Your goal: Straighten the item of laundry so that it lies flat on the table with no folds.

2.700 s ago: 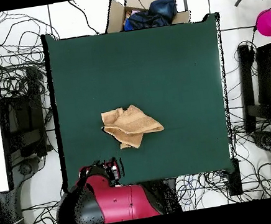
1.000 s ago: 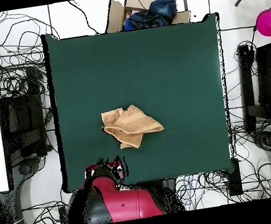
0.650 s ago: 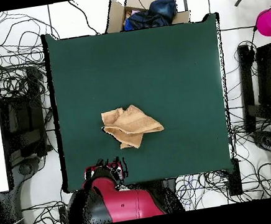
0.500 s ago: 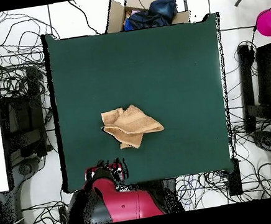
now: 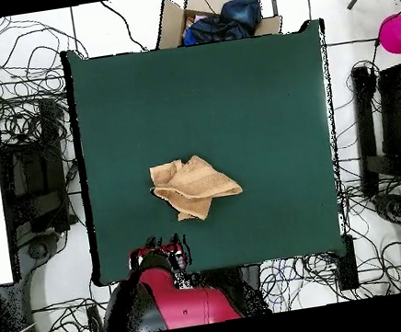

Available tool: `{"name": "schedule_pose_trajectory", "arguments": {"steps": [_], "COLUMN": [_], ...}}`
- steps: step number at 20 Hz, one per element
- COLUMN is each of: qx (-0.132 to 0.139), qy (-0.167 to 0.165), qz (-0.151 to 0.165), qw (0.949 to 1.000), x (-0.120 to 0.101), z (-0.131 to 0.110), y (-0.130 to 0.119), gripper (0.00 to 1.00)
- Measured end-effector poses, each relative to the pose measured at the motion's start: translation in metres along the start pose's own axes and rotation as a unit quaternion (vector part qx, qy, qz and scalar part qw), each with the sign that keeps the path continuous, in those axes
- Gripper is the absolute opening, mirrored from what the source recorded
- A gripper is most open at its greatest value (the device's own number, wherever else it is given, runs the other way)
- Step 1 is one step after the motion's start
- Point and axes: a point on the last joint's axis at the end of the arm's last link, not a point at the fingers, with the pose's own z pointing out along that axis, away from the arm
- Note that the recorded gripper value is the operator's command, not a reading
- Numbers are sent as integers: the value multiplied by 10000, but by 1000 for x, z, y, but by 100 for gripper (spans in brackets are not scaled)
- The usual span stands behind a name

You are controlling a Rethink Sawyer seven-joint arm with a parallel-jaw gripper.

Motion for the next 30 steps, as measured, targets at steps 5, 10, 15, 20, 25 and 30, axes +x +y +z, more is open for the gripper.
{"name": "schedule_pose_trajectory", "arguments": {"steps": [5, 10, 15, 20, 25, 30], "qx": [-19, -44, -6, 25, 54, 10], "qy": [13, 67, 60, 54, 356, 671], "qz": [-78, -160, -216, -58, 114, 425], "qw": [10000, 9998, 9997, 10000, 9993, 9968], "x": [9, 17, 21, 20, 30, 31], "z": [2, 2, -1, -5, -9, -10], "y": [7, 15, 20, 25, 27, 22], "gripper": [100, 100, 100, 100, 100, 100]}}
